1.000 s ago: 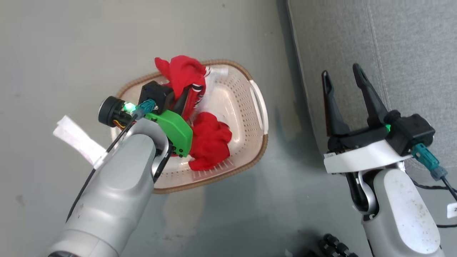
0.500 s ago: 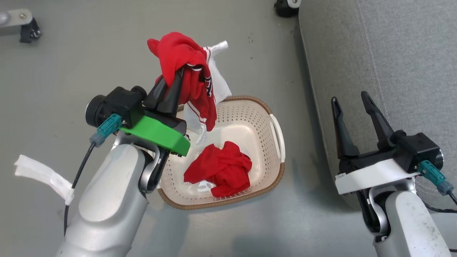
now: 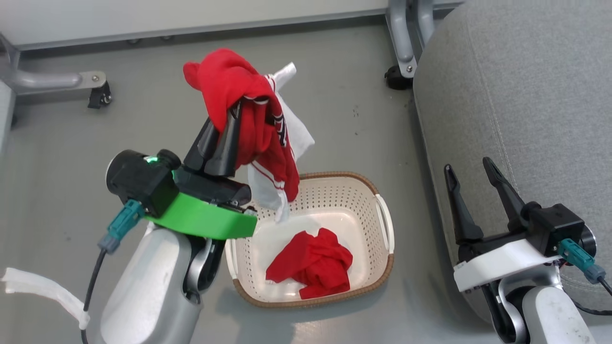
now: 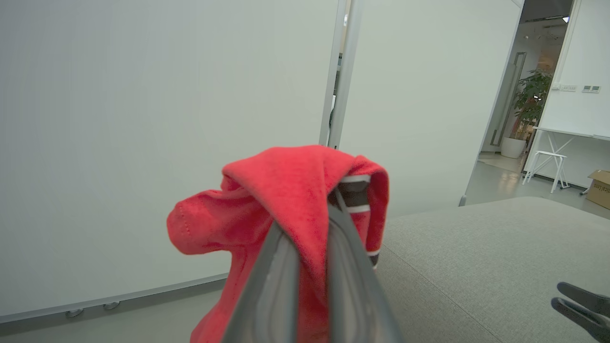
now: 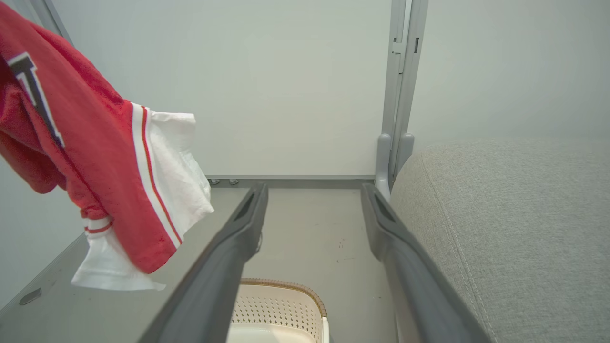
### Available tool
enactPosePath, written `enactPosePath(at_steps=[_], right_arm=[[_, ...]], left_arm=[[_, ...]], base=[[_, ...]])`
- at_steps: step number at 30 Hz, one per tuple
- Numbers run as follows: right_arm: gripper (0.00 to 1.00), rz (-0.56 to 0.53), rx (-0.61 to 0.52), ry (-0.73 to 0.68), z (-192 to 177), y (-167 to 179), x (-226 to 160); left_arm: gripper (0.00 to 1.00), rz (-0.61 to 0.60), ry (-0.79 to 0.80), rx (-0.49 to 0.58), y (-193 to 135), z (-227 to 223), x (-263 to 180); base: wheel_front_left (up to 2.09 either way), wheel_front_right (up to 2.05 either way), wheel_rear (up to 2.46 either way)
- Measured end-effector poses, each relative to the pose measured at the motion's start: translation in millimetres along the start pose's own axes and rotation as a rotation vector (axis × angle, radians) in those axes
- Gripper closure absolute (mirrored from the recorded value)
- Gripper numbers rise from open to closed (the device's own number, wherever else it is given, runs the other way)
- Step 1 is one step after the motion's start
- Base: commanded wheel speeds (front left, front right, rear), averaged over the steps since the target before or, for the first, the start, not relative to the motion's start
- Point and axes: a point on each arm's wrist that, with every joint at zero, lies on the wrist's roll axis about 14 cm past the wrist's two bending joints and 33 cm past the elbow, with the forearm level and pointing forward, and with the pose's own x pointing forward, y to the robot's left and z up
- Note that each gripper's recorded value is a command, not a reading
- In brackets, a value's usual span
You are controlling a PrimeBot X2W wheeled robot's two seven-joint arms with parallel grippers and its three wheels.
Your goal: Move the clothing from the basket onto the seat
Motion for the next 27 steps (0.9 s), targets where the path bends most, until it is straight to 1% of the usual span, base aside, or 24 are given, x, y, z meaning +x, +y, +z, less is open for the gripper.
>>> enactPosePath(at_steps=[8, 13, 22, 27], right_arm=[[0.0, 0.014, -0.001, -0.026, 17.1, 10.7, -22.2], [0.0, 0.019, 0.004, -0.036, 23.0, 16.2, -35.0], [0.0, 0.021, 0.011, -0.036, 23.7, 19.0, -38.6], [0.0, 0.048, 0.014, -0.024, 20.3, 27.1, -37.3]], left_arm=[[1.0, -0.004, -0.03, 0.015, -21.9, 22.0, -26.7], [1.0, 0.003, -0.047, 0.014, -29.5, 33.4, -37.1], [1.0, 0.002, -0.052, 0.009, -33.2, 37.5, -40.4], [1.0, 0.007, -0.043, 0.005, -31.5, 34.0, -39.9]], base=[[0.0, 0.0, 0.0], [0.0, 0.0, 0.0], [0.0, 0.0, 0.0], [0.0, 0.0, 0.0]])
